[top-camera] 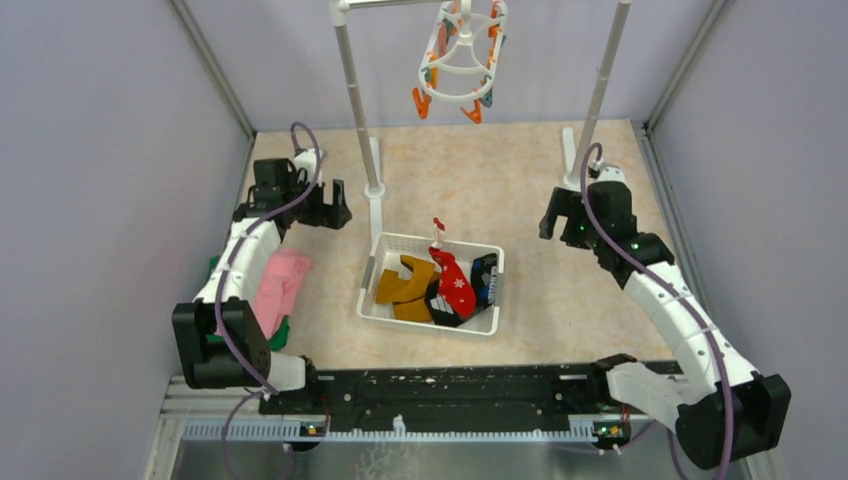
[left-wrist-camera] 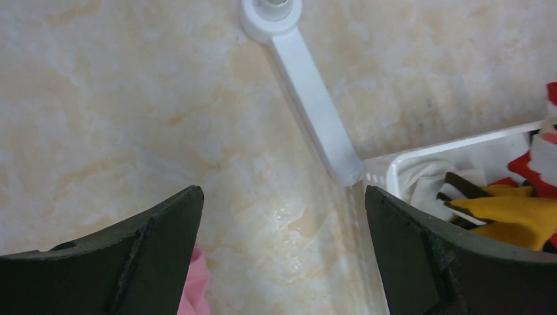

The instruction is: Remove the socks clipped to the hanger

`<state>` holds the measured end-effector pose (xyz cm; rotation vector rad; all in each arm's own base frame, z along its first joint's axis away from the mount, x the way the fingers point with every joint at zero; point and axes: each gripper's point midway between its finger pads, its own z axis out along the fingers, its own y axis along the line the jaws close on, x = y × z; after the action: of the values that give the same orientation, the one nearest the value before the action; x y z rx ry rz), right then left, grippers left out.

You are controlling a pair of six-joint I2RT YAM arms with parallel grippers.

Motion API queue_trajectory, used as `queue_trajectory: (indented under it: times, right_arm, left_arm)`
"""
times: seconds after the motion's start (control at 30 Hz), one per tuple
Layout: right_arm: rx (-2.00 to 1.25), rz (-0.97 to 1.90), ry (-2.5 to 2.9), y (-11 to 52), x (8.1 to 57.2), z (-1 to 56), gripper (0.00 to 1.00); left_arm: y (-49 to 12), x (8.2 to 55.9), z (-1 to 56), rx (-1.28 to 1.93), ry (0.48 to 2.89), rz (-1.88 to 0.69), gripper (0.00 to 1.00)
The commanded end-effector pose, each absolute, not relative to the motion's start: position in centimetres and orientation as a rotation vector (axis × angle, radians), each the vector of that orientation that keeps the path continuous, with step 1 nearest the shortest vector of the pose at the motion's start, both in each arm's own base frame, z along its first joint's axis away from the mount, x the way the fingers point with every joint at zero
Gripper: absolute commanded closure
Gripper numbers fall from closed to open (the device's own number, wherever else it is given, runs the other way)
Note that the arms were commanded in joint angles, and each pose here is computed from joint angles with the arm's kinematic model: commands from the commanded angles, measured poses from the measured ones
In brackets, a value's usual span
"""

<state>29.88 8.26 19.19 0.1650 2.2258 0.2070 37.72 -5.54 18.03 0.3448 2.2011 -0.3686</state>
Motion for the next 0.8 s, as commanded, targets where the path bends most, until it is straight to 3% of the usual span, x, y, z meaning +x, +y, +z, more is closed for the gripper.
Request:
queue_trajectory:
  times: [0.0, 0.23, 0.37, 0.5, 0.63, 0.77]
  right_arm:
    - [0.177, 0.429, 2.043, 10.5, 32.2, 22.6, 0.01]
    - [-0.011, 0.601, 2.097, 20.7, 35.2, 20.7, 0.10]
    - [-0.155, 0.729, 2.125, 27.7, 34.1, 19.0, 0.17]
    - [-0.371, 0.880, 2.179, 34.1, 30.9, 16.4, 0.31]
    - [-0.524, 0.938, 2.266, 37.2, 27.2, 12.9, 0.34]
    - [-0.521, 0.818, 2.399, 35.3, 25.9, 8.2, 0.37]
  left_arm:
    - [-4.0, 39.6, 18.8, 0.347, 2.104, -0.353, 0.01]
    - [-2.9, 39.3, 18.9, 0.311, 2.118, -0.334, 0.01]
    - [-2.5, 38.8, 18.8, 0.294, 2.128, -0.320, 0.01]
    - [-2.4, 38.5, 18.3, 0.284, 2.152, -0.331, 0.01]
    - [-2.3, 38.3, 17.7, 0.281, 2.175, -0.328, 0.01]
    - [-2.2, 38.3, 17.9, 0.283, 2.172, -0.323, 0.01]
